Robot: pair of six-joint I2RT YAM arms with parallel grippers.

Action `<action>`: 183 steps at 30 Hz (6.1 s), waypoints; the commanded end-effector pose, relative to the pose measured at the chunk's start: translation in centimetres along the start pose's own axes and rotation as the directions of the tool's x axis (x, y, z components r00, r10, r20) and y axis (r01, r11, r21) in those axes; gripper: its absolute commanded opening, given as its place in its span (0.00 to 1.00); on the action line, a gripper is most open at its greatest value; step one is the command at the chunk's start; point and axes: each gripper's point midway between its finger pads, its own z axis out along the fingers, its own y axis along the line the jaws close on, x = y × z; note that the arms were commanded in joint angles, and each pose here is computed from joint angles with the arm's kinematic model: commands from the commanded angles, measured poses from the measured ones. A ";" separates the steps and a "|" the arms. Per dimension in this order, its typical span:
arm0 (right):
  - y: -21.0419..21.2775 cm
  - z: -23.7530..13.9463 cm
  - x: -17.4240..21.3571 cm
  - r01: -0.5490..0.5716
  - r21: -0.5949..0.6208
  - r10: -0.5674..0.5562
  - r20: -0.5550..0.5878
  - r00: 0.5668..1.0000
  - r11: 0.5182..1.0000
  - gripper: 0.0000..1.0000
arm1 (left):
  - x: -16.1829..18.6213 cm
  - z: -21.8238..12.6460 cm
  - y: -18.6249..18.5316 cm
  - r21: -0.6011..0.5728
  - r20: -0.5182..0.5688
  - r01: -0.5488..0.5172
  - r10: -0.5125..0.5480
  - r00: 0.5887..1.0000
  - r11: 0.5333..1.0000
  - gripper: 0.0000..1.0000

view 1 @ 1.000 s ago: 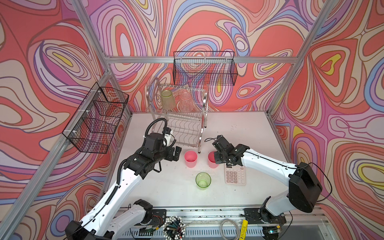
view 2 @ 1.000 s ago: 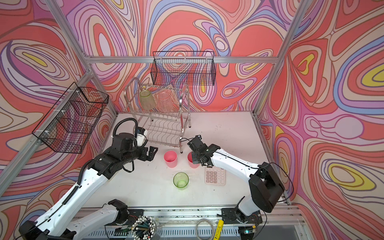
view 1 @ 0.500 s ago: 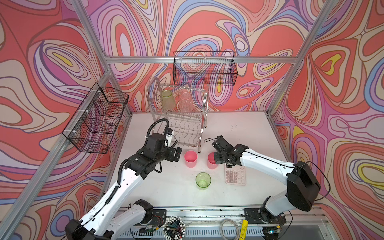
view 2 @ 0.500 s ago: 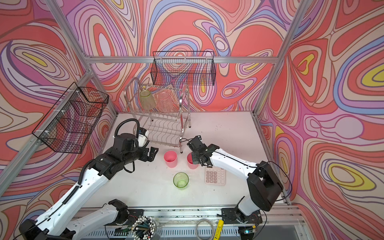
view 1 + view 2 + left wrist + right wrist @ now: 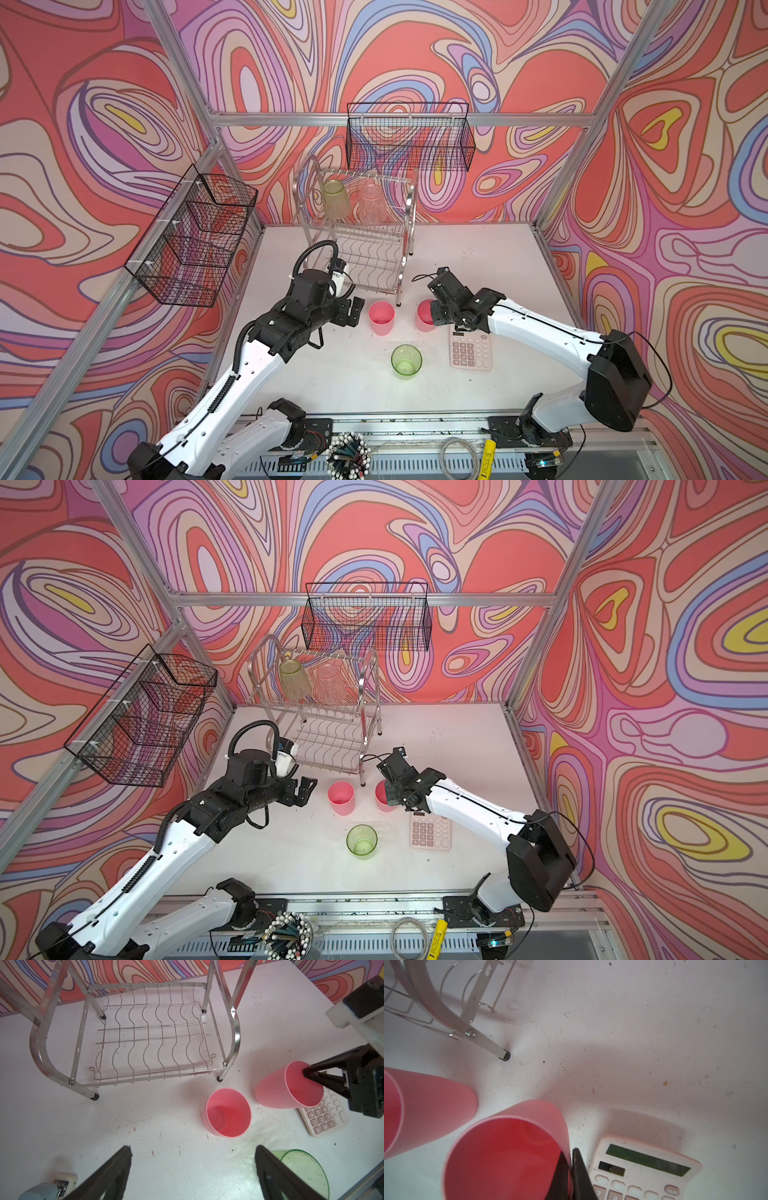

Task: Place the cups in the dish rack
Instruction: 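Lift the pink cup and carry it toward the left gripper, then tilt the pink cup toward the left gripper while the left gripper reaches for it, then close the left gripper on the pink cup's base while the right gripper holds, then open and withdraw the right gripper while the left gripper holds the pink cup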

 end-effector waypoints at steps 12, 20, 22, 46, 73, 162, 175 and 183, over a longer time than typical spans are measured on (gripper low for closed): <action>0.7 -7.4 -4.5 0.055 -0.164 -0.003 0.304 0.953 0.985 0.00 | -0.7 -0.7 -1.1 0.054 0.050 0.031 -0.033 0.998 0.998 0.95; 2.9 -10.0 -6.2 0.083 -0.341 0.080 0.436 0.897 0.936 0.00 | -1.5 -1.7 -1.0 0.030 0.061 0.140 -0.141 0.988 0.990 0.95; 3.9 -10.5 -6.7 0.097 -0.397 0.103 0.454 0.885 0.913 0.00 | -1.1 -1.7 -1.2 0.045 0.055 0.197 -0.199 0.978 0.979 0.95; 9.4 -12.9 -8.0 0.323 -0.641 0.247 0.637 0.730 0.697 0.00 | -0.7 -0.4 -3.7 0.344 -0.120 0.906 -0.945 0.304 0.248 0.91; 11.0 -11.1 -8.3 0.373 -0.649 0.249 0.662 0.707 0.663 0.00 | -6.5 1.9 -7.8 0.444 -0.363 0.894 -0.924 0.123 -0.056 0.92; 7.1 -10.7 -6.7 0.321 -0.518 0.168 0.693 0.701 0.793 0.62 | -4.6 5.5 -0.5 0.221 0.269 0.695 -0.727 0.631 0.685 0.82; 4.7 -13.0 -6.3 0.306 -0.464 0.168 0.734 0.658 0.831 0.62 | -5.6 6.9 1.0 0.102 0.454 0.439 -0.434 0.778 0.893 0.86; 4.3 -13.0 -6.2 0.305 -0.446 0.156 0.741 0.654 0.841 0.62 | -5.5 8.2 2.2 0.052 0.441 0.456 -0.430 0.788 0.888 0.83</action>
